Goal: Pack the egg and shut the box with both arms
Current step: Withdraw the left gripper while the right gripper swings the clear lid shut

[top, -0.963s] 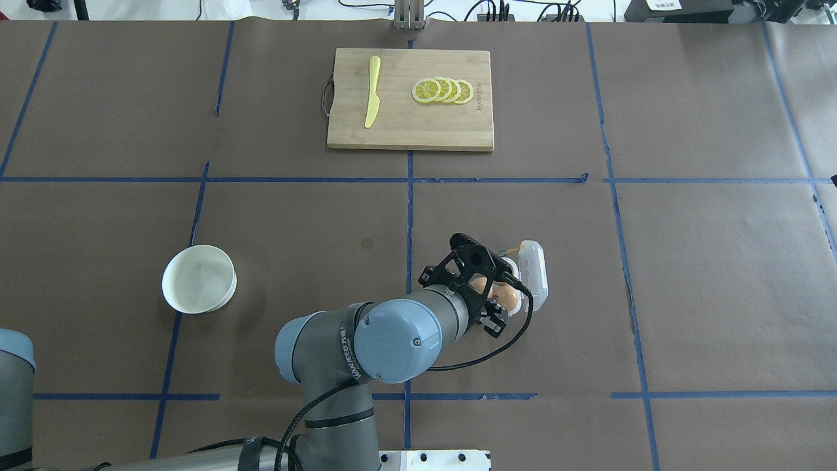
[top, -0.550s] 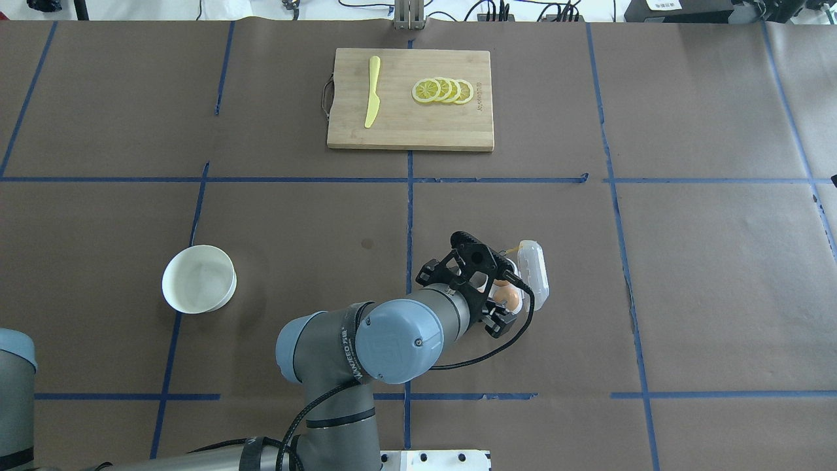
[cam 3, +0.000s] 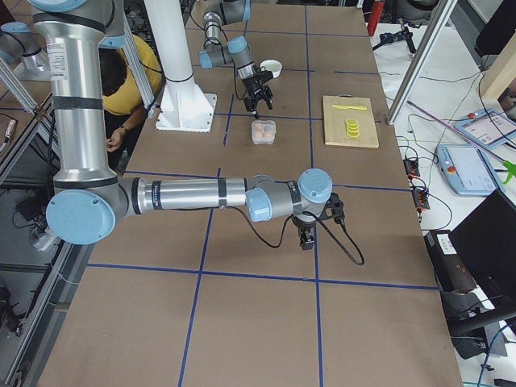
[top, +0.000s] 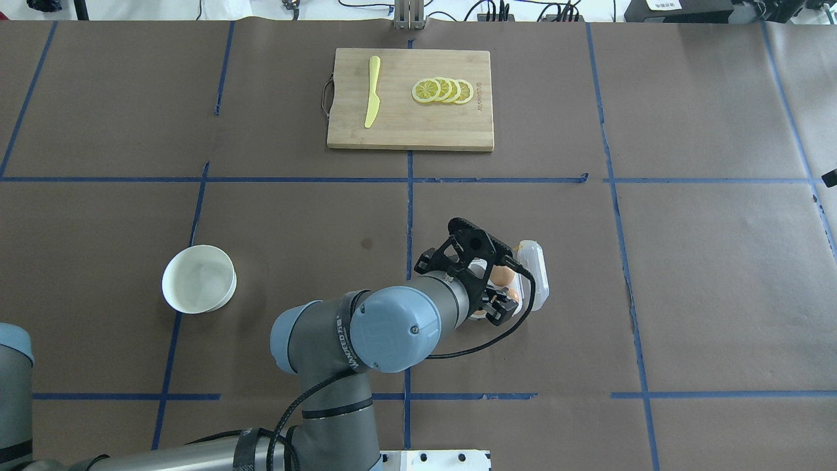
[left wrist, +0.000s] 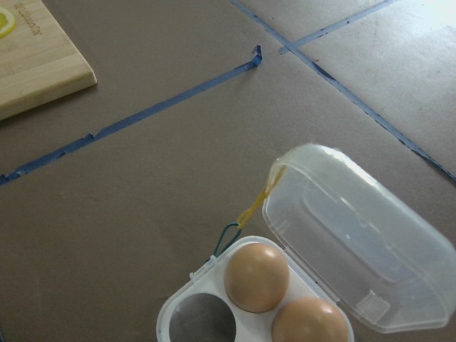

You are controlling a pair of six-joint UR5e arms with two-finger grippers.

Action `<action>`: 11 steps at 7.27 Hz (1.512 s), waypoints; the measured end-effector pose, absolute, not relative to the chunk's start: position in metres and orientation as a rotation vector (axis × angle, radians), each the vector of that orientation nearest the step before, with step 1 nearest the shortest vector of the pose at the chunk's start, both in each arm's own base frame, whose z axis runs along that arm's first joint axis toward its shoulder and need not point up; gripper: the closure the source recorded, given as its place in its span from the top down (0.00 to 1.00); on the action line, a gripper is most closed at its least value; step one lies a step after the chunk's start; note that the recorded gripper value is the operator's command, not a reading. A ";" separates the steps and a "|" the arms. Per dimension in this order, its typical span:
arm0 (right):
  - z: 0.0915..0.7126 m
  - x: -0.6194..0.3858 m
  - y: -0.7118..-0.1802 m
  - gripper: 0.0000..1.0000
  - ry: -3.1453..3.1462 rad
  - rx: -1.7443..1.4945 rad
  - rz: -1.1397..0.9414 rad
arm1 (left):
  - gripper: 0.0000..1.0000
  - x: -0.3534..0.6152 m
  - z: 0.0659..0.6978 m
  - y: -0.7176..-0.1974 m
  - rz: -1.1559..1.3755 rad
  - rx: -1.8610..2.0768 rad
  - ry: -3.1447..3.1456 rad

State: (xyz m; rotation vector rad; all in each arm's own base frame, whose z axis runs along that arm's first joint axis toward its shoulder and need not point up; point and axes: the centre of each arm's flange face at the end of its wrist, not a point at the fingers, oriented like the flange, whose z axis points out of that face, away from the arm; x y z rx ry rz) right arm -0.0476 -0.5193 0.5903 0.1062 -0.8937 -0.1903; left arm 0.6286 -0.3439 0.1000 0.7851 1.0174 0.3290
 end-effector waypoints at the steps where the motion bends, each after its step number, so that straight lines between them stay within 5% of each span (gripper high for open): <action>1: 0.571 -0.069 -0.518 1.00 -0.909 0.102 -0.160 | 1.00 0.605 0.100 -0.369 0.319 0.747 1.005; 6: 0.499 -0.226 -0.481 1.00 -1.013 0.135 0.019 | 1.00 0.425 0.208 -0.493 0.299 0.516 0.914; 11: 0.429 -0.342 -0.406 1.00 -1.062 0.103 0.058 | 1.00 0.309 0.300 -0.552 0.410 0.521 0.805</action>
